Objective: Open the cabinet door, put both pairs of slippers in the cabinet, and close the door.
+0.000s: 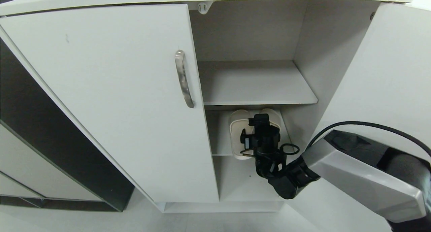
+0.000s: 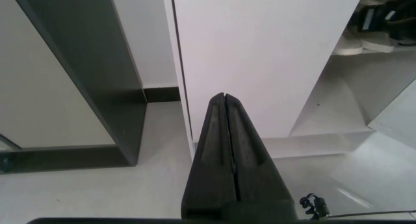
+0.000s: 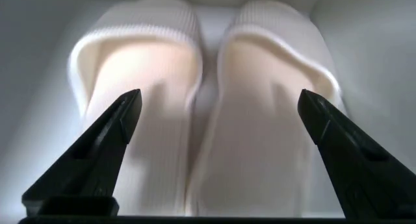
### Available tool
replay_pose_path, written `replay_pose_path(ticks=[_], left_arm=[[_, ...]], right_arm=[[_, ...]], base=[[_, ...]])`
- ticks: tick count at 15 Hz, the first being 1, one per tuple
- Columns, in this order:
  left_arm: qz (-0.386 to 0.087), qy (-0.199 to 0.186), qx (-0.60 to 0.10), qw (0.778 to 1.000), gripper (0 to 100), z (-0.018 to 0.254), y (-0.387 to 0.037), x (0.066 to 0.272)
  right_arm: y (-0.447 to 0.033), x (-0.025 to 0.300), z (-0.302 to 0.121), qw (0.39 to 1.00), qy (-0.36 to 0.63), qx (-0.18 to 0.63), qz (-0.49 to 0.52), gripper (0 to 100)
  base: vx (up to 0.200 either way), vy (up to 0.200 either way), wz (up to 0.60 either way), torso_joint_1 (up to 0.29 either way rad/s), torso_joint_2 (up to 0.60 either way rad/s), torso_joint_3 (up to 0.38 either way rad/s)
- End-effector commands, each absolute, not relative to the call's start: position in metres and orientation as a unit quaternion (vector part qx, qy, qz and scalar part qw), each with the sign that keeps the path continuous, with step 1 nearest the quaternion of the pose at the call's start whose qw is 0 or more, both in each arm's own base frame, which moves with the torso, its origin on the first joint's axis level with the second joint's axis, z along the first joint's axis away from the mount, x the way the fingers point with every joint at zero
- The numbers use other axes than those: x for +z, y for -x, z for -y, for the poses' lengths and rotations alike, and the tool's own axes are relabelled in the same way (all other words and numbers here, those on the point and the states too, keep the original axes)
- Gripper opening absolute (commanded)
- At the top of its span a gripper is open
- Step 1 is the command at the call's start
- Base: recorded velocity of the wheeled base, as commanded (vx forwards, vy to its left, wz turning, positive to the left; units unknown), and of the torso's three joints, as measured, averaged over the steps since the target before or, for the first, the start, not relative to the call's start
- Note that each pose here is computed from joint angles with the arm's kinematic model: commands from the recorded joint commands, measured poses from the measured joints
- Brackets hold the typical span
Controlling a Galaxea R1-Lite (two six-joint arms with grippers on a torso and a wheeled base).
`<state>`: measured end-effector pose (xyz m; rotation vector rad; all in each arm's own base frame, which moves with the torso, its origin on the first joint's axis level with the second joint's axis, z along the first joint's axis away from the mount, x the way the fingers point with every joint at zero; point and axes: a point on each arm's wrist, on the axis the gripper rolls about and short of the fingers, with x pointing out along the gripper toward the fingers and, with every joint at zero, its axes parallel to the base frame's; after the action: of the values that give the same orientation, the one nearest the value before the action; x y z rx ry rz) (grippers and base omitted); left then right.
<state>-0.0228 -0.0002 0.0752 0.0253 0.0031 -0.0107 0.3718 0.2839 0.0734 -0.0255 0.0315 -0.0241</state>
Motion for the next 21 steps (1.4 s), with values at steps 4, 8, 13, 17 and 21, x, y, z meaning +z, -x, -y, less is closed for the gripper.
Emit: replay_pose_path(ticks=[4,8,13,17,21], left_arm=[[-0.002,-0.009,-0.005,1.000,0,0.000,0.023,0.075],[-0.002,-0.008,-0.006,1.000,0,0.000,0.023,0.075],[-0.002,-0.008,-0.005,1.000,0,0.000,0.023,0.075],[-0.002,-0.007,-0.005,1.000,0,0.000,0.023,0.075],[-0.002,-0.007,-0.006,1.000,0,0.000,0.023,0.075]], right_arm=[[-0.302,0.092,-0.267,0.999,0.020,0.027,-0.013,100],[-0.299,0.090,-0.270,0.999,0.023,0.032,-0.016,100],[-0.299,0.087,-0.270,0.999,0.025,0.032,-0.018,100],[-0.299,0.087,-0.268,0.999,0.027,0.031,-0.020,100],[-0.298,0.085,-0.269,0.999,0.028,0.032,-0.022,100]], base=[[0.000,0.000,0.00,0.000,0.00,0.000],[-0.200,0.000,0.00,0.004,0.00,0.001],[-0.160,0.000,0.00,0.000,0.00,0.000],[0.000,0.000,0.00,0.000,0.00,0.000],[0.000,0.000,0.00,0.001,0.00,0.031]])
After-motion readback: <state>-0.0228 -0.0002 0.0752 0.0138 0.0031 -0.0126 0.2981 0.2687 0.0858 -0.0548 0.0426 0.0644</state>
